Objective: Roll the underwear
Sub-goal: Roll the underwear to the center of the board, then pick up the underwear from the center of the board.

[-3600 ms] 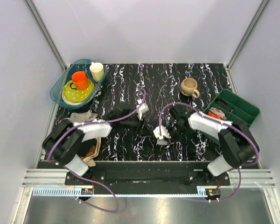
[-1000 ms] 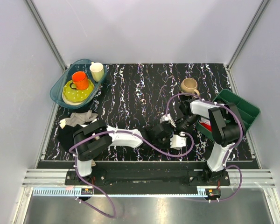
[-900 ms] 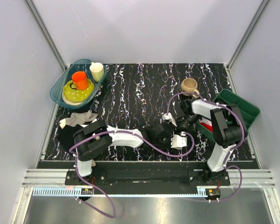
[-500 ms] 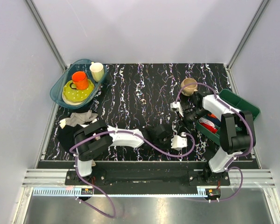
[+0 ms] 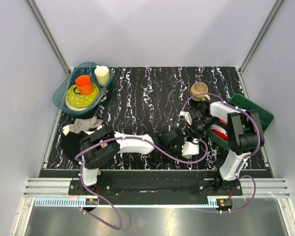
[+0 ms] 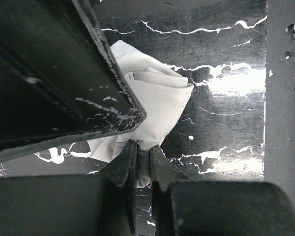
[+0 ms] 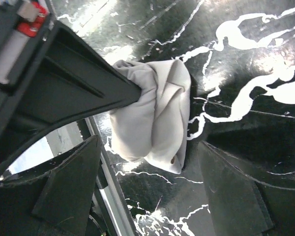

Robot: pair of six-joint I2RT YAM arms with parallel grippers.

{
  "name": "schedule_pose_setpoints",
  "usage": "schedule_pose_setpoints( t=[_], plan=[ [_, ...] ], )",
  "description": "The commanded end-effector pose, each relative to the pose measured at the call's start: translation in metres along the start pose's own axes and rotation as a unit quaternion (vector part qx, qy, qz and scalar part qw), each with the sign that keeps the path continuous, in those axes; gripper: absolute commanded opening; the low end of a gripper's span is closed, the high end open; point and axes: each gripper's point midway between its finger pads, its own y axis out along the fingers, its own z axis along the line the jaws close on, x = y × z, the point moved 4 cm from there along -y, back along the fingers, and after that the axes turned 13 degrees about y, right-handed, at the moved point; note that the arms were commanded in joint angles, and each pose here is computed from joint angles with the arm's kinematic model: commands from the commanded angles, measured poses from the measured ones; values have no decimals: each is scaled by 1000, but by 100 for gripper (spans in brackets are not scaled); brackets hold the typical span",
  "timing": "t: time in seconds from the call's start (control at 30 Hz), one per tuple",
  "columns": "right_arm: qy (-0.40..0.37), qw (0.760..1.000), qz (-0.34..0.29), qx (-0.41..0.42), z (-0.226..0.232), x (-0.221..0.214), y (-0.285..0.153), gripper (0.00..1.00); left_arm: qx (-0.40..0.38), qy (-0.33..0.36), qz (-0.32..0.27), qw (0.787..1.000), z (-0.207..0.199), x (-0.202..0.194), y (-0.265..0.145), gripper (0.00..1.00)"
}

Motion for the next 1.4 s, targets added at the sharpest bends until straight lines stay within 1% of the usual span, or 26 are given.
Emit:
schedule_pose_setpoints(
  t=[0.0, 0.07, 0.17, 0.37, 0.5, 0.6, 0.67, 0.73, 0.77, 0.83, 0.87, 0.93, 0.97, 1.03, 1.07, 1.1, 1.17, 1.2, 1.23, 1.27, 1.33, 1.37],
  plan=[
    [25, 999, 15, -42, -17, -4, 5, 88, -9, -4, 45, 999, -4, -15, 6, 0],
    [28, 998, 23, -55, -21, -7, 5, 88, -10, -5, 45, 999, -3, -13, 8, 0],
    [26, 998, 32, -52, -19, -10, 8, 87, -10, -5, 46, 999, -1, -12, 9, 0],
    [14, 997, 69, -39, -9, -15, 20, 82, -9, -15, 55, 998, 3, -11, 13, 0],
    [17, 996, 77, -35, -7, -15, 22, 75, -10, -23, 61, 998, 2, -13, 16, 0],
    [18, 996, 81, -33, -6, -14, 23, 64, -9, -31, 65, 997, 5, -14, 17, 0],
    [19, 996, 82, -33, -6, -14, 23, 54, -11, -38, 69, 997, 5, -16, 18, 0],
    [18, 996, 86, -30, -4, -14, 24, 47, -8, -48, 70, 996, 9, -16, 18, 1],
    [15, 996, 86, -29, -4, -14, 24, 38, -6, -52, 71, 996, 10, -16, 18, 2],
    [15, 996, 87, -27, -3, -14, 26, 32, -2, -61, 70, 996, 14, -14, 16, 3],
    [15, 996, 87, -26, -3, -13, 26, 26, 1, -64, 69, 996, 15, -13, 15, 6],
    [16, 996, 86, -26, -4, -12, 26, 22, 12, -72, 61, 995, 20, -8, 10, 12],
    [13, 996, 85, -27, -4, -11, 26, 18, 21, -73, 53, 996, 25, -3, 4, 14],
    [13, 996, 84, -29, -4, -10, 25, 16, 29, -78, 45, 995, 27, 1, -4, 21],
    [10, 996, 80, -33, -4, -8, 23, 15, 41, -78, 35, 995, 33, 8, -15, 24],
    [8, 996, 77, -34, -3, -6, 22, 14, 47, -78, 28, 995, 35, 11, -21, 30],
    [-1, 997, 66, -37, 0, -2, 17, 13, 65, -80, 11, 995, 39, 18, -41, 36],
    [-5, 997, 61, -38, 2, 0, 15, 13, 70, -81, 6, 994, 39, 20, -49, 41],
    [-9, 998, 55, -39, 3, 2, 13, 12, 75, -85, 3, 994, 38, 20, -56, 42],
    [-19, 998, 46, -39, 8, 6, 8, 12, 87, -87, -7, 992, 40, 23, -72, 44],
    [-24, 998, 39, -38, 11, 9, 1, 11, 93, -96, -10, 991, 36, 21, -87, 47],
    [-29, 998, 34, -37, 16, 13, -5, 11, 105, -100, -18, 989, 37, 21, -104, 47]
  ],
)
